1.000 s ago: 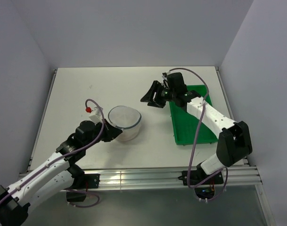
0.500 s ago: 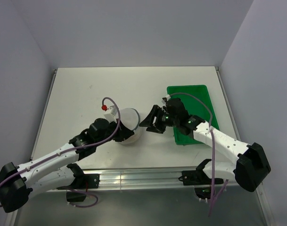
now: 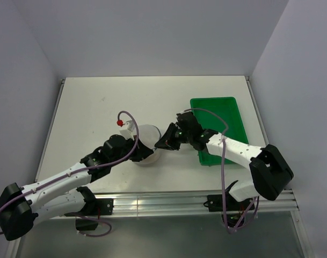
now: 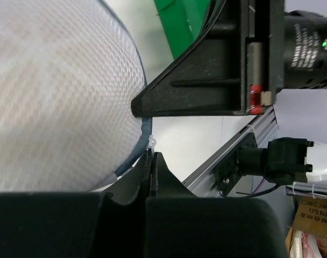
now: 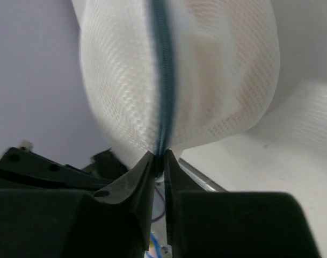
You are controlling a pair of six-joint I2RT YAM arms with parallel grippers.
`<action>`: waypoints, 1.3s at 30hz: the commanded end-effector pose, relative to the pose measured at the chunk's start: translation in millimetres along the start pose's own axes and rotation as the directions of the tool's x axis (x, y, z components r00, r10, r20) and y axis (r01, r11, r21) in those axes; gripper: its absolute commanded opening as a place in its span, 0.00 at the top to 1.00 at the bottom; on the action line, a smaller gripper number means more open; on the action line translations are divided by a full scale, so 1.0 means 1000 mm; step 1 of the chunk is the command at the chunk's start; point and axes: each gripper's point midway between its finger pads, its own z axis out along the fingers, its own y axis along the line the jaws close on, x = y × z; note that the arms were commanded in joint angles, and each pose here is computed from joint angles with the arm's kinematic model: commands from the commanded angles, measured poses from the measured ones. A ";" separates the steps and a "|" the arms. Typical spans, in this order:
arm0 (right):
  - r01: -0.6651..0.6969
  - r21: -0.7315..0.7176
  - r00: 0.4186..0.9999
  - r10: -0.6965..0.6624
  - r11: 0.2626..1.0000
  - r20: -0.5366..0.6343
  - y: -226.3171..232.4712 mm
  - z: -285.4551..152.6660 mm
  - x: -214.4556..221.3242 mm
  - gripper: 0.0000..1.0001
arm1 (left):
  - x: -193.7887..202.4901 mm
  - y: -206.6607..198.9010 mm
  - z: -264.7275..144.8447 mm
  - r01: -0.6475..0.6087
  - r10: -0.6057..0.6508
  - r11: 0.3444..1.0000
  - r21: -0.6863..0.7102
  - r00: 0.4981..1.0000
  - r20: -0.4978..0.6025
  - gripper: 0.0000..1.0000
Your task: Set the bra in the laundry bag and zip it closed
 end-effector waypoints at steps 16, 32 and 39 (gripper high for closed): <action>0.071 -0.044 0.994 -0.066 0.997 0.089 0.031 -0.007 -0.061 1.00 | -0.024 0.054 -0.040 0.069 -0.050 0.984 -0.162 0.992 0.120 1.00; 0.167 0.001 0.979 -0.166 0.986 0.120 0.042 -0.017 -0.084 0.59 | -0.044 0.042 -0.040 0.059 -0.041 0.988 -0.145 0.991 0.123 0.85; 0.215 -0.012 0.969 -0.211 0.977 0.130 0.051 -0.028 -0.083 0.27 | -0.077 0.007 -0.065 0.015 0.004 0.994 -0.107 0.985 0.175 0.29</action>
